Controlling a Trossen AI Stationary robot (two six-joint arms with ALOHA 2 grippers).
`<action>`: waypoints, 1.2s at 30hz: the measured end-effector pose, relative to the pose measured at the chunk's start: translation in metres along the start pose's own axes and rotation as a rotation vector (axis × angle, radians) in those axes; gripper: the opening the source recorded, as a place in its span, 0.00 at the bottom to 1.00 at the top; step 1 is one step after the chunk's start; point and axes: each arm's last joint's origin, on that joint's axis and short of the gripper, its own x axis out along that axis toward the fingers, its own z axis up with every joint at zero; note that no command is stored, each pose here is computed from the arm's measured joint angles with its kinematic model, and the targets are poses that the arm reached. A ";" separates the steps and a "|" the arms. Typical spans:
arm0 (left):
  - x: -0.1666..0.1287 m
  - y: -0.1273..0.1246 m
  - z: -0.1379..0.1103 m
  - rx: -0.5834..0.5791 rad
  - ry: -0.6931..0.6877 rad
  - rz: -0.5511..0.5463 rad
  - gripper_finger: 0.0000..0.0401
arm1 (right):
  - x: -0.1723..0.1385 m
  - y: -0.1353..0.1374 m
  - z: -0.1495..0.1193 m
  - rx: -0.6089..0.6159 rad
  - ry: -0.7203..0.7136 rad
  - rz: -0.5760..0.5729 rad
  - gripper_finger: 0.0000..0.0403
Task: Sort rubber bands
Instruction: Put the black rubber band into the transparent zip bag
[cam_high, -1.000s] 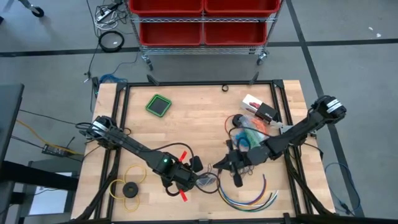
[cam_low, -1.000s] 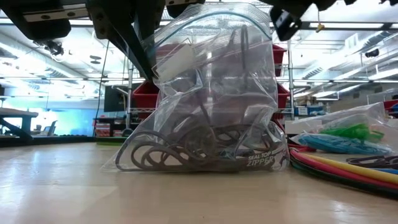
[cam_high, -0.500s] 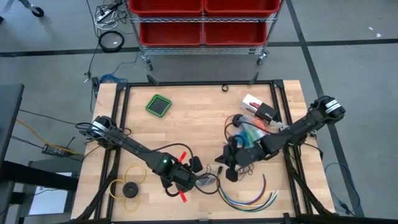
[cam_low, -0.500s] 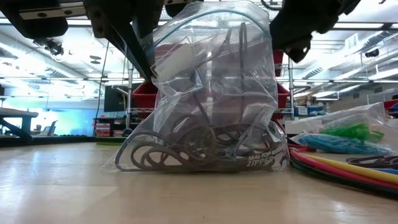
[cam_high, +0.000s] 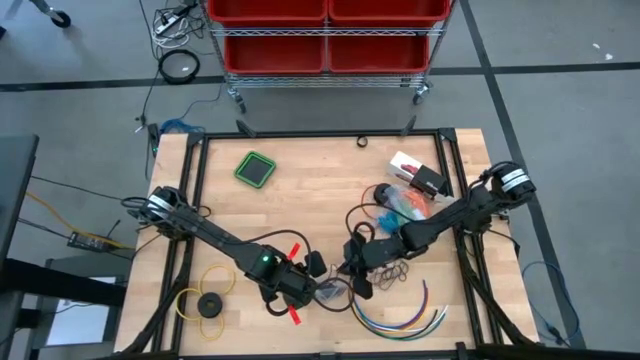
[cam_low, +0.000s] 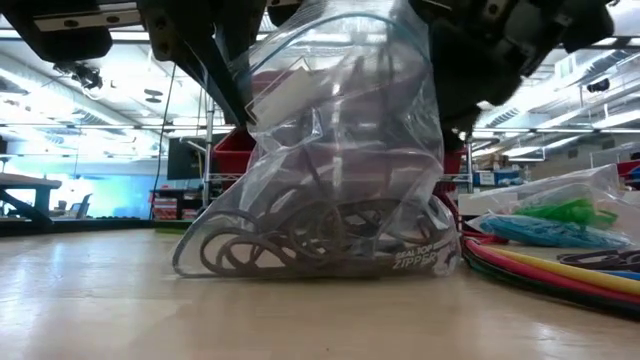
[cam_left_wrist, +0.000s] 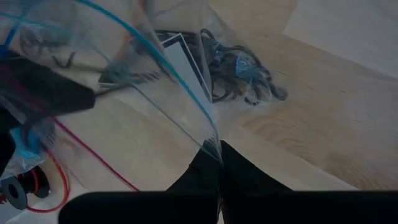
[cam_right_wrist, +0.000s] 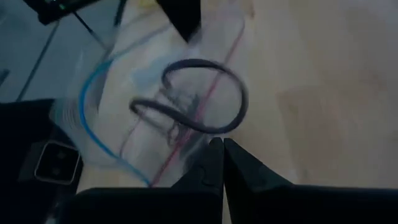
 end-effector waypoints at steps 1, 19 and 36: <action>0.000 0.000 0.000 0.000 0.001 -0.001 0.00 | 0.002 0.000 0.001 -0.008 -0.016 0.006 0.00; 0.000 0.000 0.000 0.000 0.001 -0.001 0.00 | -0.028 0.024 0.029 -0.139 -0.261 0.110 0.00; 0.000 0.000 0.000 -0.005 0.002 -0.002 0.00 | -0.076 0.058 -0.042 0.005 0.054 -0.175 0.01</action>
